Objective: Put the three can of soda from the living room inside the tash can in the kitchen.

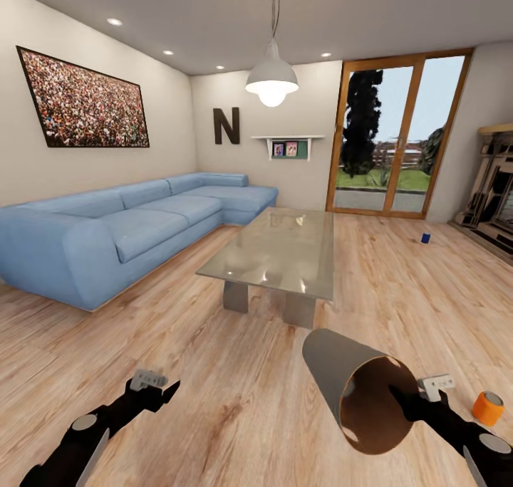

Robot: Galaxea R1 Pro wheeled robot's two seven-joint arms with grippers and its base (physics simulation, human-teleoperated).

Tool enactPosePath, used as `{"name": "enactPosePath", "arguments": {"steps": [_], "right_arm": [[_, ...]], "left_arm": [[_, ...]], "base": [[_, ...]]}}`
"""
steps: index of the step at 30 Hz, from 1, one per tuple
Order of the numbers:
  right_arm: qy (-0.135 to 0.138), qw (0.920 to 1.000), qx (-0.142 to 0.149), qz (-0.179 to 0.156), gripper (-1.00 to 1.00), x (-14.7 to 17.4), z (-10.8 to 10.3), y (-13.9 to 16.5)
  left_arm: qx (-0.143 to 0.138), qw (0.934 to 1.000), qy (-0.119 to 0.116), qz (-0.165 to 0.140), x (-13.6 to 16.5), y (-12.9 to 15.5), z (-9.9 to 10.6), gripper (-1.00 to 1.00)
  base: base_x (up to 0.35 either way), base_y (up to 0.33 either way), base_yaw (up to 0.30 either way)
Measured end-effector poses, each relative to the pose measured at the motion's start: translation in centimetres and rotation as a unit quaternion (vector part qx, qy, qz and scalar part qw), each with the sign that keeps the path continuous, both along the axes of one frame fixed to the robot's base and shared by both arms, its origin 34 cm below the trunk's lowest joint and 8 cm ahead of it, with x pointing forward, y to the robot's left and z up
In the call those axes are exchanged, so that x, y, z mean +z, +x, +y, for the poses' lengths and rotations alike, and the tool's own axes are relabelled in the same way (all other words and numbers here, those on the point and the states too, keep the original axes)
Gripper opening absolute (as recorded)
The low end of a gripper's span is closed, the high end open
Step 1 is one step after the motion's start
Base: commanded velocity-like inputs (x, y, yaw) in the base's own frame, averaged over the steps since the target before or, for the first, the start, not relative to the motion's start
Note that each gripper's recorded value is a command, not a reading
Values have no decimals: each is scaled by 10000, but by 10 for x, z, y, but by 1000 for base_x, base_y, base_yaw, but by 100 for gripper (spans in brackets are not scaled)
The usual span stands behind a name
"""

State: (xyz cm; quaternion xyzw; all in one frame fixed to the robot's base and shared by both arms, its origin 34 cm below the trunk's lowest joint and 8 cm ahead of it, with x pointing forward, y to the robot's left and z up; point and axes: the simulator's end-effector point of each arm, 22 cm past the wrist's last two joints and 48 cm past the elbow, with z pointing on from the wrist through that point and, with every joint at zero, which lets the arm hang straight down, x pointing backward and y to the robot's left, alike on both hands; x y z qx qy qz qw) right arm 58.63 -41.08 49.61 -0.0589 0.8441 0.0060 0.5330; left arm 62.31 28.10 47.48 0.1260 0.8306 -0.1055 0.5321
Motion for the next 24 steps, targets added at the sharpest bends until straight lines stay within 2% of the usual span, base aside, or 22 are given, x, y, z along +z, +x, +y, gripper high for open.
{"name": "enactPosePath", "arguments": {"steps": [2,6,8,19,24], "right_arm": [[114,9999,-37,-74,-100,0,1,-2],[609,9975,-217,-267,-100,7,3,-1],[710,9967,-251,-302,-100,9,3,-1],[792,9957,-272,-398,-100,17,0,-1],[807,9950,-370,-468,-100,22,-9,-2]], "left_arm": [[2,10000,-6,1,-4,-3,0,100],[11,10000,-17,16,-9,-5,1,100],[15,10000,-20,17,-9,-6,1,100],[15,10000,0,-23,-5,-6,1,100],[20,10000,-2,-29,-4,-6,1,100]], "base": [[0,-68,0],[0,-188,-80],[0,-251,-152],[0,-281,-188],[0,-293,-195]]}}
